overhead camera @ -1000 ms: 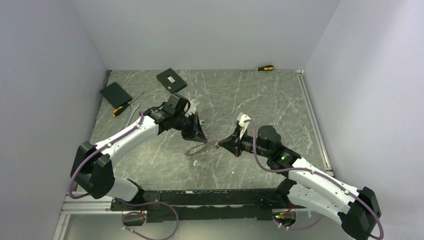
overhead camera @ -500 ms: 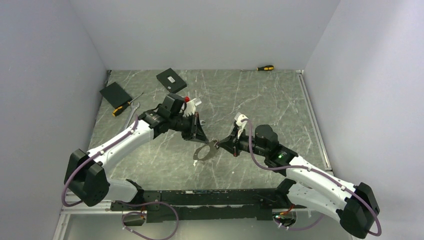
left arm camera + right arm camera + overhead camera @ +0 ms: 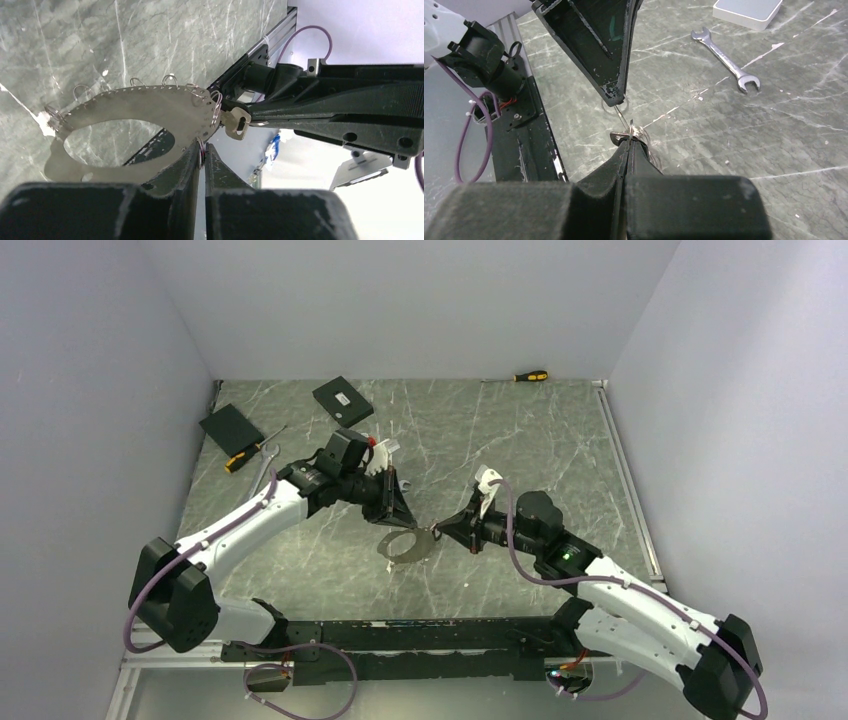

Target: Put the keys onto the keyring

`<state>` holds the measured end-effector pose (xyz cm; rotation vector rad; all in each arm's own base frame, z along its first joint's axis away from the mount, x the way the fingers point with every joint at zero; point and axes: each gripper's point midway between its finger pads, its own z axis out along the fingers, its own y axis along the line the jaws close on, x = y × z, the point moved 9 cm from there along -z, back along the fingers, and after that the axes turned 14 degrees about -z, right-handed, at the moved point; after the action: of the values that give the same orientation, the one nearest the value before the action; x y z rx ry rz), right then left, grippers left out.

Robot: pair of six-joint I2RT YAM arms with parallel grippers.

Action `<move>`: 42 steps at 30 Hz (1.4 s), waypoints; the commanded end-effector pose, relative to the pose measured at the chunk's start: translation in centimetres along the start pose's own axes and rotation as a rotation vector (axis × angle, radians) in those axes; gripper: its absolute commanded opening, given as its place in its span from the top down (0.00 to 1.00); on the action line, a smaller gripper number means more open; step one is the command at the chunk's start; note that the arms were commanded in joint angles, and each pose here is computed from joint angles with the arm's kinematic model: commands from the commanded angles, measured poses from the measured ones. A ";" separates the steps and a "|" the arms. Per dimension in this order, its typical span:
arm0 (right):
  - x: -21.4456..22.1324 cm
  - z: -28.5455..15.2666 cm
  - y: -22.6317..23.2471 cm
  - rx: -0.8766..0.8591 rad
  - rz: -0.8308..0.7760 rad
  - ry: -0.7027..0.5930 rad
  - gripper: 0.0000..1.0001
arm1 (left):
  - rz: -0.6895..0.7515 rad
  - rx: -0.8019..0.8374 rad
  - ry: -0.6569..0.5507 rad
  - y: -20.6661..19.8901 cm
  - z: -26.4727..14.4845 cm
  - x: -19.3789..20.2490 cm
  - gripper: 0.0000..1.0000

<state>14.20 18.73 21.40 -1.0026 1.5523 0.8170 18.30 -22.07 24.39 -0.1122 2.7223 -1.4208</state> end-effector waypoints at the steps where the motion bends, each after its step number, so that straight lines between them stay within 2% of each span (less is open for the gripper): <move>1: -1.6 -0.5 0.3 -0.022 -0.040 -0.055 1.00 | -0.117 -0.016 -0.053 -1.9 -1.1 -0.3 0.86; 6: -1.9 -0.5 0.5 -0.049 -0.028 -0.061 1.00 | -0.262 -0.046 -0.074 -2.1 -1.4 0.1 0.90; 10: -1.8 -0.2 0.6 -0.062 -0.002 -0.054 1.00 | -0.271 -0.036 -0.107 -2.1 -1.4 0.4 0.92; 13: -1.2 -0.2 0.1 0.011 0.023 -0.034 1.00 | -0.249 -0.079 -0.125 -1.4 -1.1 0.4 0.92; 17: -1.1 -0.6 -0.7 0.128 0.033 -0.012 1.00 | -0.113 -0.187 -0.161 -0.7 -0.3 0.5 0.85; 21: -1.1 -1.4 -1.3 0.228 0.028 -0.010 1.00 | 0.054 -0.344 -0.241 0.8 0.4 0.7 0.67; 23: -0.9 -1.8 -1.6 0.279 0.034 0.003 1.00 | 0.076 -0.387 -0.262 1.7 0.8 0.7 0.59; 26: -0.4 -2.4 -1.9 0.344 0.042 0.022 1.00 | 0.055 -0.460 -0.229 3.1 1.8 0.8 0.50; 30: 0.1 -2.6 -1.8 0.352 0.040 0.024 1.00 | 0.097 -0.527 -0.229 5.4 3.9 1.2 0.48; 33: 0.1 -2.5 -1.8 0.338 0.039 0.038 1.00 | 0.112 -0.543 -0.251 6.3 4.7 0.8 0.54; 36: 0.2 -2.5 -1.7 0.329 0.033 0.044 1.00 | 0.260 -0.451 -0.263 6.4 5.6 0.9 0.58; 40: 0.2 -2.5 -1.7 0.326 0.026 0.043 1.00 | 0.529 -0.356 -0.219 7.1 5.8 1.2 0.56; 42: 0.2 -2.6 -1.7 0.323 0.026 0.043 1.00 | 0.625 -0.374 -0.208 7.3 5.6 0.9 0.56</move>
<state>14.57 15.67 21.07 -0.7788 1.7081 0.5454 16.21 -21.73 13.54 0.1679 2.7294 -0.6155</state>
